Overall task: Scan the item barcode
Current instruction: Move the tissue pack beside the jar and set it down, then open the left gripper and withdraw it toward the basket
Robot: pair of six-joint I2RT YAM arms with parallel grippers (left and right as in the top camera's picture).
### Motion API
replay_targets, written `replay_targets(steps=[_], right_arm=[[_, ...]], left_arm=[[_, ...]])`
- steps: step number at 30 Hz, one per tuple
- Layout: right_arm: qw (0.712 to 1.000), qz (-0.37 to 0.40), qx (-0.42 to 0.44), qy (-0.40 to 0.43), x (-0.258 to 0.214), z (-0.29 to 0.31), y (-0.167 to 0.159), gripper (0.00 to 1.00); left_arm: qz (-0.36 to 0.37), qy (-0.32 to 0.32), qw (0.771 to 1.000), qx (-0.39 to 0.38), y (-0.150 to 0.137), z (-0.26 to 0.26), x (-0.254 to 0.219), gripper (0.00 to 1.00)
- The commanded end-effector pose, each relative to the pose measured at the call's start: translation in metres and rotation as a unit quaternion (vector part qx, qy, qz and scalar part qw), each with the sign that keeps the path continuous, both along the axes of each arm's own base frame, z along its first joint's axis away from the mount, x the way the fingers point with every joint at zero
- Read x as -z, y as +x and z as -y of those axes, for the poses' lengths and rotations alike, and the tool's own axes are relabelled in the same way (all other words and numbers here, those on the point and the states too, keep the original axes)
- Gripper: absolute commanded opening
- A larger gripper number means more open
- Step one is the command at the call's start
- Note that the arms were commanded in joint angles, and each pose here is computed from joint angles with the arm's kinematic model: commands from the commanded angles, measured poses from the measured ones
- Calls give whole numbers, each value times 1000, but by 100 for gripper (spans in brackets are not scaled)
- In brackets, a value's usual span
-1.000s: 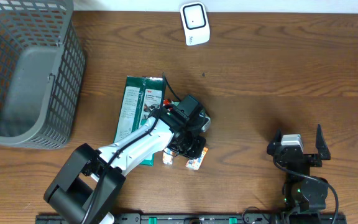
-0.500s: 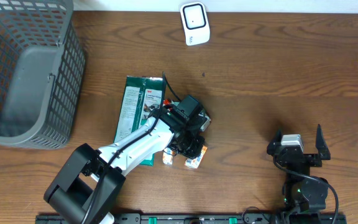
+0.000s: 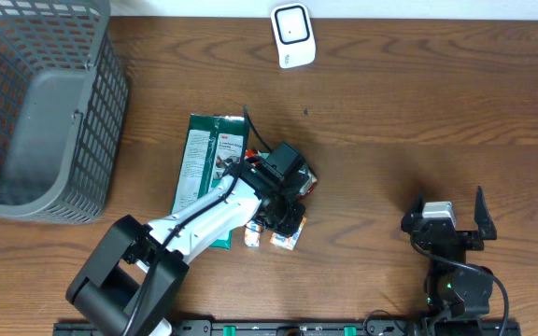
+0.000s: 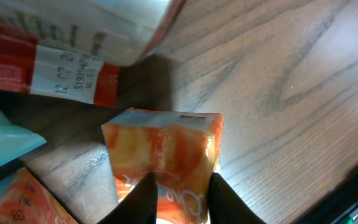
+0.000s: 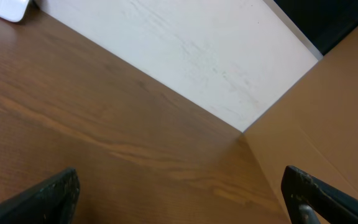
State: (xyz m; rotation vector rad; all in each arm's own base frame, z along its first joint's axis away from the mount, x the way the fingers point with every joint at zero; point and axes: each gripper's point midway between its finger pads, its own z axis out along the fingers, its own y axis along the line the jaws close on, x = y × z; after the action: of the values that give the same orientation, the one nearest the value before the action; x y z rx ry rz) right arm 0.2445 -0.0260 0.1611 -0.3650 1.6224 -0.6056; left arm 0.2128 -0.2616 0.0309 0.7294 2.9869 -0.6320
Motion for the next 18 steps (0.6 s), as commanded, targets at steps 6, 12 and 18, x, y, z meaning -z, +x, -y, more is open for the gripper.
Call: replay_targets(steps=[6, 12, 18], right_arm=[[1000, -2, 1, -4, 1, 0, 0, 99], [1000, -2, 1, -4, 1, 0, 0, 99], [1000, -2, 1, -4, 1, 0, 0, 99]], left_arm=[[11, 22, 1000, -1, 4, -9, 6, 12], [21, 23, 1000, -3, 10, -8, -11, 7], [-33, -81, 996, 14, -9, 24, -41, 7]])
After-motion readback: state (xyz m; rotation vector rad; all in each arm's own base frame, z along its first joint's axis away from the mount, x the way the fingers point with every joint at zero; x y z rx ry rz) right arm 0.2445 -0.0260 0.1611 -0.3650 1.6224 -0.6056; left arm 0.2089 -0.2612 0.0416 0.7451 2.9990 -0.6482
